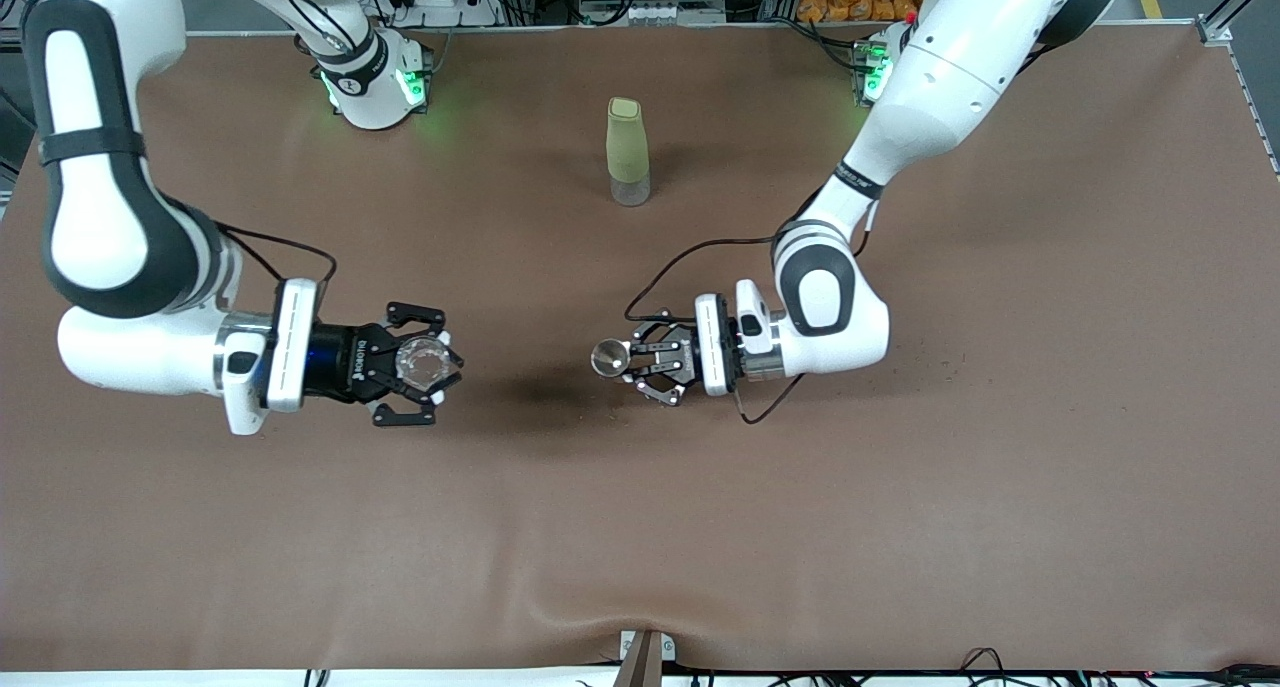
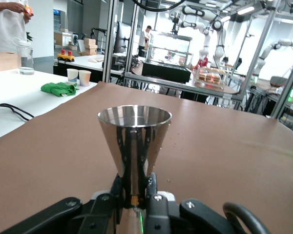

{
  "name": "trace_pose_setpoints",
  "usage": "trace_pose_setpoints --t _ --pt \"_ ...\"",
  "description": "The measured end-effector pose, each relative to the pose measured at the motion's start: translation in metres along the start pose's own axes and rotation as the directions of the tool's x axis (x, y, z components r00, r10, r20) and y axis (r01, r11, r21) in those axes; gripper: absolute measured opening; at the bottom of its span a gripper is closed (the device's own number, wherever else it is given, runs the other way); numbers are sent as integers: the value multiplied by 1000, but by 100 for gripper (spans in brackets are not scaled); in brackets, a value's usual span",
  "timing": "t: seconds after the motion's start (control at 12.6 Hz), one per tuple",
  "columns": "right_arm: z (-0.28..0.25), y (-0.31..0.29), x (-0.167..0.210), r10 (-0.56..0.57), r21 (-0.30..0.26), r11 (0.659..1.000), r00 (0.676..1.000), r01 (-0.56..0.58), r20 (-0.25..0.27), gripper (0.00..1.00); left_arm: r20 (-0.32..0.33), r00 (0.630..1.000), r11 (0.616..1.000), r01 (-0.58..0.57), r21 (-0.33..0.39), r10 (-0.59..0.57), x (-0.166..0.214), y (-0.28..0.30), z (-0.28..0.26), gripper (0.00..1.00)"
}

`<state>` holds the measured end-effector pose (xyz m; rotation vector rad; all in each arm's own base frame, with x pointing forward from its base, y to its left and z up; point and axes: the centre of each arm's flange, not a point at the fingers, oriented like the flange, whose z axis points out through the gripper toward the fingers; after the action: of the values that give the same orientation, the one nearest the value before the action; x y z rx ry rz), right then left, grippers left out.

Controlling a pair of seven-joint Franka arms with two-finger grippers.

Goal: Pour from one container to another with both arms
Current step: 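Bring the beaker and jigger together above the table center with both grippers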

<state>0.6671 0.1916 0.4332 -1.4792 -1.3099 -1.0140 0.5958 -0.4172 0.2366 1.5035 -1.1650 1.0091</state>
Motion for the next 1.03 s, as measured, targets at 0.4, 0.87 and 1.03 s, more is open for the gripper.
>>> trace_pose_setpoints --t 0.4,0.87,1.03 --pt "36 -10 14 90 -28 996 996 -89 28 15 -31 999 999 34 35 -33 -6 1 30 21" --pt "60 -40 7 175 -3 985 983 -175 56 15 -29 999 998 45 50 -43 -6 -4 26 21" --pt "66 -54 9 197 8 980 978 -198 67 15 -22 998 997 54 50 -53 -12 -3 25 21"
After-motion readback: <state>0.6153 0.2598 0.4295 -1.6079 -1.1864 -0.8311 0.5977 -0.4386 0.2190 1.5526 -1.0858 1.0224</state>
